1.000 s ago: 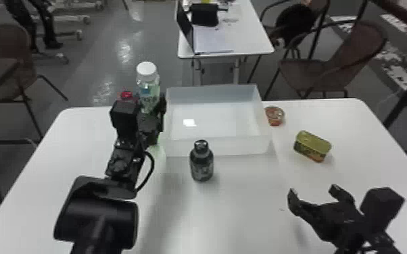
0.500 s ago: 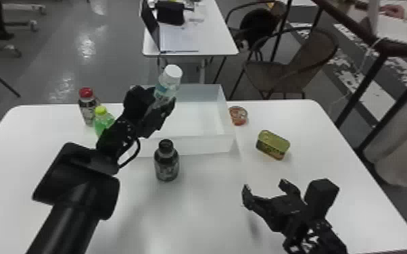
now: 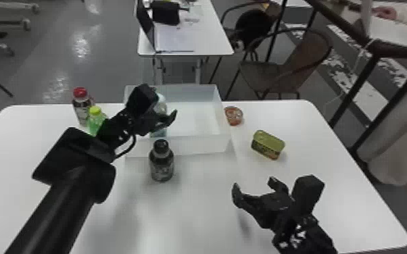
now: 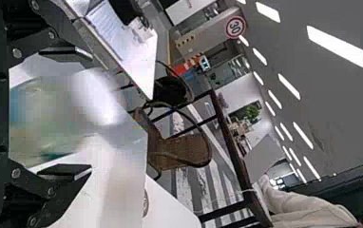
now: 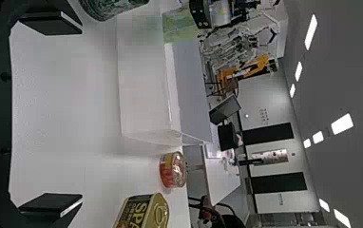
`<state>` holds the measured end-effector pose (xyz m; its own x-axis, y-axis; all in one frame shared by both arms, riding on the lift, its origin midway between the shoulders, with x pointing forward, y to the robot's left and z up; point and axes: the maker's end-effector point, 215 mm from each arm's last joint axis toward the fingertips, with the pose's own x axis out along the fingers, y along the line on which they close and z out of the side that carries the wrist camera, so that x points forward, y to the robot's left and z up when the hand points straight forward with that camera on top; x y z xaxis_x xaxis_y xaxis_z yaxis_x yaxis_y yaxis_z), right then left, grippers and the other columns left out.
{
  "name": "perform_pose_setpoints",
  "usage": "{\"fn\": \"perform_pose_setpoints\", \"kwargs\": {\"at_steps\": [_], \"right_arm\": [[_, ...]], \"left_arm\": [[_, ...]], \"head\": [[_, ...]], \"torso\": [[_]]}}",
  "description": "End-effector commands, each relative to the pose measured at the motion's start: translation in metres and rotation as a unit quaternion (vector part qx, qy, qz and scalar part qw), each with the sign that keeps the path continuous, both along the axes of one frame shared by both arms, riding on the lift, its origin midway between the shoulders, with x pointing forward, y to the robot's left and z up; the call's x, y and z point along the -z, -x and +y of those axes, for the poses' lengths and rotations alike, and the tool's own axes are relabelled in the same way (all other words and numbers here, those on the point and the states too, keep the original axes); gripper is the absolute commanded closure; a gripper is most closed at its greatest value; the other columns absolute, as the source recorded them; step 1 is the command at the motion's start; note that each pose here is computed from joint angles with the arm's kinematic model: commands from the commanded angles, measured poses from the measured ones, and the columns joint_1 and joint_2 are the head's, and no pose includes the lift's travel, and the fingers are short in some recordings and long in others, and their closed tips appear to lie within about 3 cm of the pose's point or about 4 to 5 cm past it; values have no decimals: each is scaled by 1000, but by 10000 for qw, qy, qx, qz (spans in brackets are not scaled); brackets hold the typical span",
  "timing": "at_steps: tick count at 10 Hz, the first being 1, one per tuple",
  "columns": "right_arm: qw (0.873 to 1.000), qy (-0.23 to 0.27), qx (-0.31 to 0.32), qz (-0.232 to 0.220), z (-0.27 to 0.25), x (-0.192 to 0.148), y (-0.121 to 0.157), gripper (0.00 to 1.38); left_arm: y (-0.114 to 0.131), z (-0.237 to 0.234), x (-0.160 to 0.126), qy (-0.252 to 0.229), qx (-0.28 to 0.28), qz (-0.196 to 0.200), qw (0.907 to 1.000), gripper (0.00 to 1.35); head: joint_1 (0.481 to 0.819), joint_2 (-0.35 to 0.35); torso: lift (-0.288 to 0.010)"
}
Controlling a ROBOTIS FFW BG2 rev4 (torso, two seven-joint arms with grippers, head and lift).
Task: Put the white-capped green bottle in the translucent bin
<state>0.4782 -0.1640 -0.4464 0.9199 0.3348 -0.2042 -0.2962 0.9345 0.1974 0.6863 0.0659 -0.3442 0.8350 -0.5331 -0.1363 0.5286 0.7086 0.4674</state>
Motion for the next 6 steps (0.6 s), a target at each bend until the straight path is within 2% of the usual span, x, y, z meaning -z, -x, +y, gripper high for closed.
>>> {"fn": "perform_pose_setpoints", "kwargs": {"at_steps": [1,2,3,4,5,6], "right_arm": [[10000,7,-2,7,0,1,0,55],[10000,4,-10,-1,0,0,0,55],[10000,9,-10,-17,-1,-2,2,55],[10000,4,-9,-20,-3,-4,6,55],[10000,36,-28,-26,-6,-4,7,56],[10000,42,-27,-34,-7,-6,9,56]], "left_arm": [[-3,0,-7,-65,16,-85,9999,70],[-3,3,-14,117,9,-159,9998,70],[0,4,-30,498,40,-311,9983,84],[10,2,-57,901,164,-626,9938,94],[27,14,-81,1071,-87,-951,9896,94],[46,46,-81,1422,-645,-1019,9825,94]], "head": [[695,-95],[695,-90],[695,-89],[695,-88],[695,-89],[695,-92]], "torso": [[-91],[-91],[-91],[-91],[-91],[-91]]}}
